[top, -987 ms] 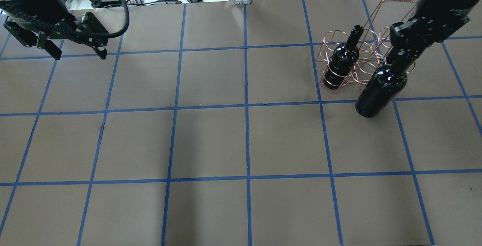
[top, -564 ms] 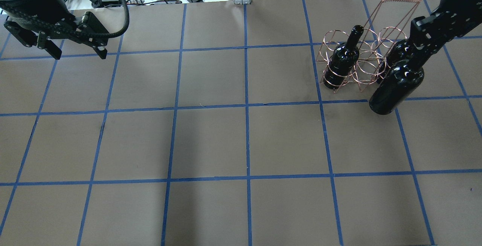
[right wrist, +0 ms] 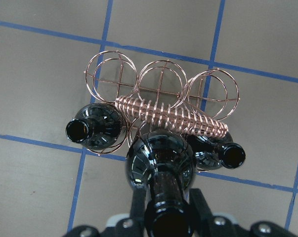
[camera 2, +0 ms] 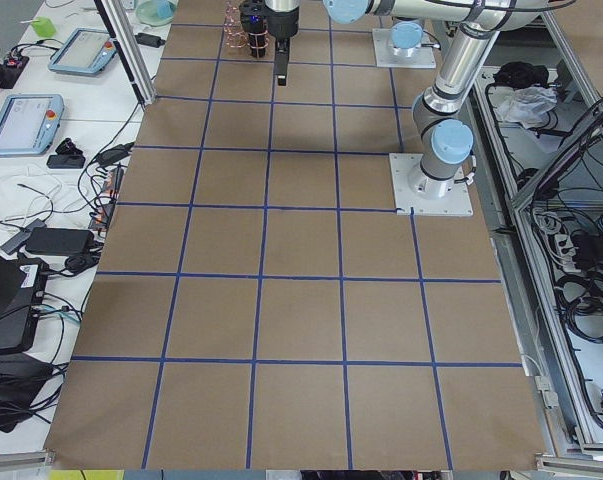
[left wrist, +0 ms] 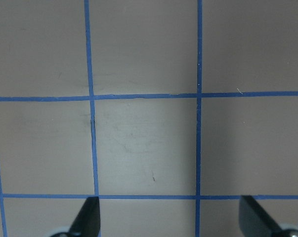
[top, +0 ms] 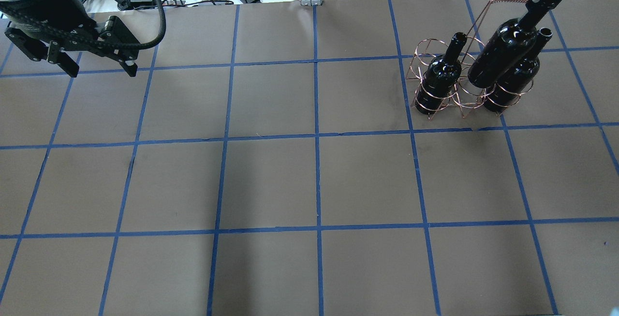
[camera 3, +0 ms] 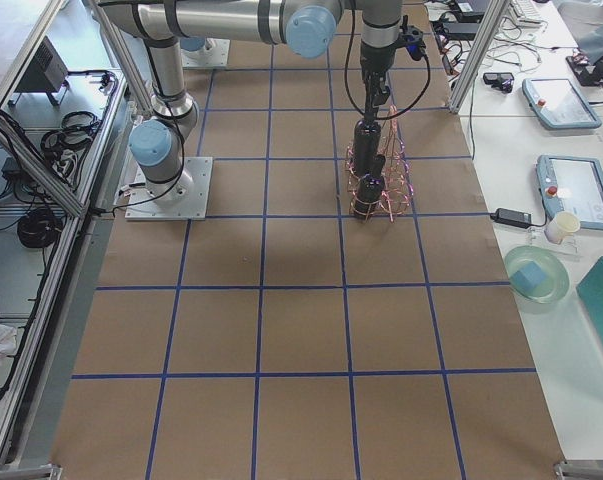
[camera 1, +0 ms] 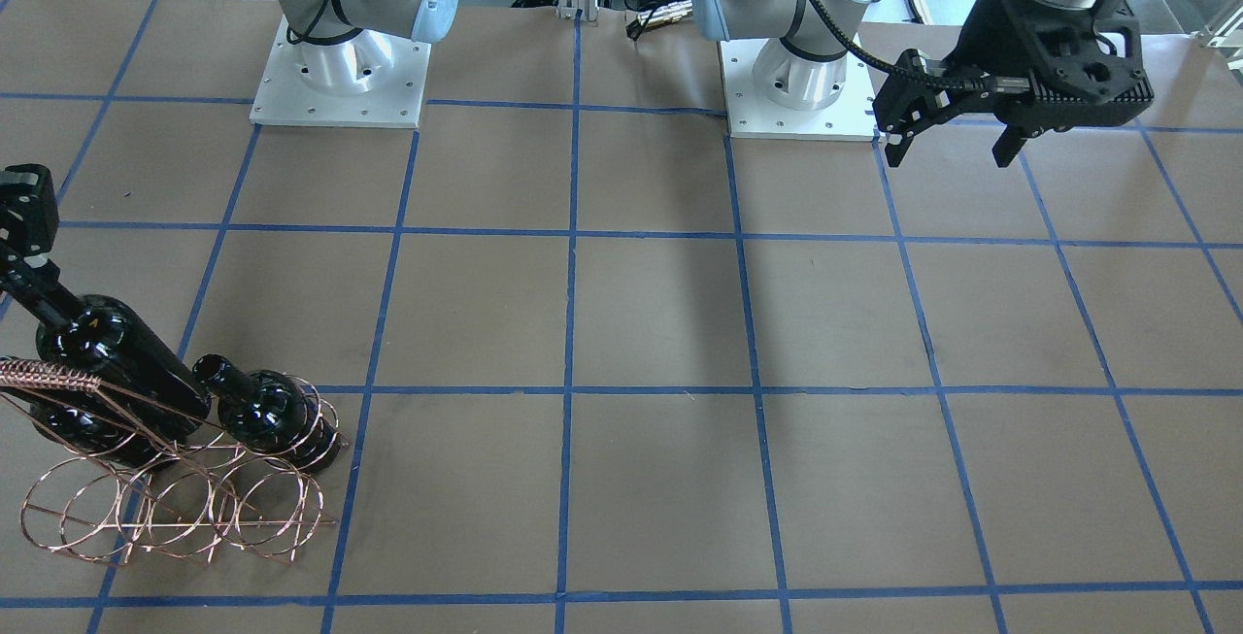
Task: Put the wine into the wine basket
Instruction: 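Carry the bottle with the right gripper over the copper wine rack, then lower the bottle into the empty rack slot beside the other bottles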
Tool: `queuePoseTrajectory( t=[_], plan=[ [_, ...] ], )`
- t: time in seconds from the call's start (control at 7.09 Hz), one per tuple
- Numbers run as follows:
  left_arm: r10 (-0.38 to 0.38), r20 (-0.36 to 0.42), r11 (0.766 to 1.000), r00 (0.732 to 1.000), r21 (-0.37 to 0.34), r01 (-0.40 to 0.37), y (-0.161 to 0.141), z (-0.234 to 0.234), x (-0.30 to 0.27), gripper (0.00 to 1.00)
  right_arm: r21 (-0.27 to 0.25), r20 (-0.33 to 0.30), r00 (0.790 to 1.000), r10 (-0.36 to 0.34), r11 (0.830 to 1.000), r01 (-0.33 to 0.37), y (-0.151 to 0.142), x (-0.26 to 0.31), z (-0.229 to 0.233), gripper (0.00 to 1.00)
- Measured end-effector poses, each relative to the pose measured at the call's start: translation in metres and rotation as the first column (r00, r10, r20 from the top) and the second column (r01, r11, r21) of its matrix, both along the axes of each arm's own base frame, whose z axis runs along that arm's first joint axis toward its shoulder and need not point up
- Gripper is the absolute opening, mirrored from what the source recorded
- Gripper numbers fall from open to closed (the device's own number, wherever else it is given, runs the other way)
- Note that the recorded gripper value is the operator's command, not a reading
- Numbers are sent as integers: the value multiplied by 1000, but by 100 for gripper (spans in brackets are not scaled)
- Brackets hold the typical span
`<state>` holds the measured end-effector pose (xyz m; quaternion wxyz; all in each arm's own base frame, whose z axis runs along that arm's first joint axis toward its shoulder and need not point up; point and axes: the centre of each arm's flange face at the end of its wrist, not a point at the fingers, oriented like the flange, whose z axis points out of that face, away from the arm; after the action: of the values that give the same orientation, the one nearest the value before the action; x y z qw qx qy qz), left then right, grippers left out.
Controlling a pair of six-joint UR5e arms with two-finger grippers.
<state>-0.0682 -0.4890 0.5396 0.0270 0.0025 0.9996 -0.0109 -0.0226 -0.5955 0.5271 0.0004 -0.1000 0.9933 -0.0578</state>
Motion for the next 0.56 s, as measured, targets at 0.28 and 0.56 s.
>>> queuePoseTrajectory(
  t=[0.28,0.56],
  plan=[
    [1,-1,1000,1000,0,-1,0,0,0,100,-2,17,1000,2,1000,-2,-9,0,-9,17],
    [0,-1,1000,1000,-1,0,0,0,0,100,1,23,1000,4,1000,-5,-11,1,-12,17]
  ],
)
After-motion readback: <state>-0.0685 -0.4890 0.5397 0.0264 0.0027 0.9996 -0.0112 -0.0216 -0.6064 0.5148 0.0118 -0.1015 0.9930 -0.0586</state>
